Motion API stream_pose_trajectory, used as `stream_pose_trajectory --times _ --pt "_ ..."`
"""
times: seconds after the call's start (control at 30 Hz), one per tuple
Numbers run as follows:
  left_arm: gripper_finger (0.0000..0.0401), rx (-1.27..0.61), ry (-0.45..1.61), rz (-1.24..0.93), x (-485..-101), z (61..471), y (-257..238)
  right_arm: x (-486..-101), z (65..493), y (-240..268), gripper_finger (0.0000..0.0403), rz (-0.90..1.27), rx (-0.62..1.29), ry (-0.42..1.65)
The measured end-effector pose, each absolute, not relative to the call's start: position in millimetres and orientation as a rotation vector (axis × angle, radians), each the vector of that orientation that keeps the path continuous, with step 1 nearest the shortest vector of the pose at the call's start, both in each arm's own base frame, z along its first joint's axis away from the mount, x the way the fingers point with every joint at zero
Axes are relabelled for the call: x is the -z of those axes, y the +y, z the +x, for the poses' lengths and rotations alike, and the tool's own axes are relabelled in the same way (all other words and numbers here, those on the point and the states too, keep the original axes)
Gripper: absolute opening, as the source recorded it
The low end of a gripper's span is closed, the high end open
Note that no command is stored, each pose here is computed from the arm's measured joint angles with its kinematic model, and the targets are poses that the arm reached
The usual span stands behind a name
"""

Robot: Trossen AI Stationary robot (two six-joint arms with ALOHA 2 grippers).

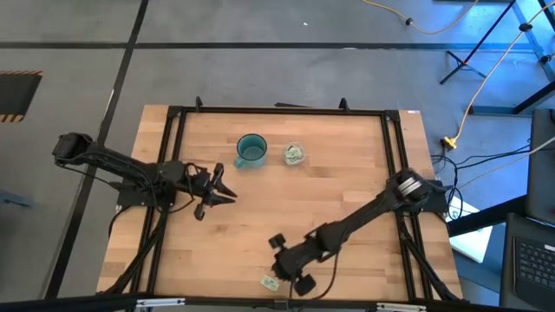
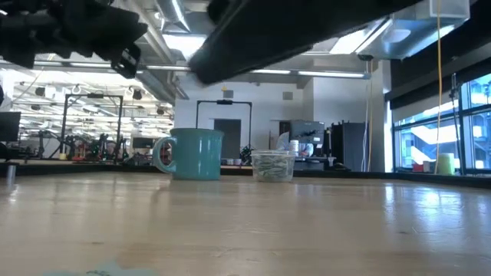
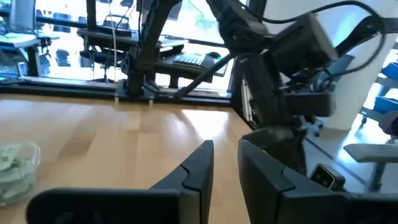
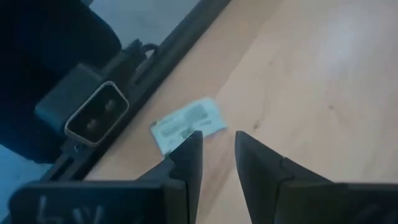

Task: Pick and place items into bin
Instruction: Put the white stevia packet into the transparent bin

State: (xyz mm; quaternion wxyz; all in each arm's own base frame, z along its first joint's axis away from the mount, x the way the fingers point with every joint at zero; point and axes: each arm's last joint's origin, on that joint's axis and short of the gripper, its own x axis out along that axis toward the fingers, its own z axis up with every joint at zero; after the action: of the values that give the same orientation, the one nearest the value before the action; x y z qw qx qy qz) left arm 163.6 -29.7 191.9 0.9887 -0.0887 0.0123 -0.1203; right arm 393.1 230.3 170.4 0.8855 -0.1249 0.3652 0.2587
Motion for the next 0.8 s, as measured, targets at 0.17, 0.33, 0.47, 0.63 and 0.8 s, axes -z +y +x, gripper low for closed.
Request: stream_pose_trajectory --times 0.17,0.33,0.47,0.63,0.8 --pt "0.0068 0.258 0.029 -0.179 -188.6 161.1 -32.9 -160.3 413.8 250.0 0.0098 -0.278 -0.548 0.806" --pt "0.0066 0.268 0.021 -0.180 -189.5 160.7 -34.1 -145.9 426.6 260.8 0.0098 -0.300 -0.557 0.827" --pt "0.0067 0.267 0.025 -0.179 -189.2 160.8 -34.1 -127.8 429.0 262.2 0.0098 -0.315 -0.555 0.875" --pt "0.0066 0.267 0.022 -0.178 -189.4 160.8 -34.0 -119.4 430.2 261.8 0.0081 -0.322 -0.552 0.890" --pt "0.0067 0.266 0.028 -0.175 -188.9 160.8 -34.0 -117.8 430.3 261.7 0.0043 -0.326 -0.553 0.895"
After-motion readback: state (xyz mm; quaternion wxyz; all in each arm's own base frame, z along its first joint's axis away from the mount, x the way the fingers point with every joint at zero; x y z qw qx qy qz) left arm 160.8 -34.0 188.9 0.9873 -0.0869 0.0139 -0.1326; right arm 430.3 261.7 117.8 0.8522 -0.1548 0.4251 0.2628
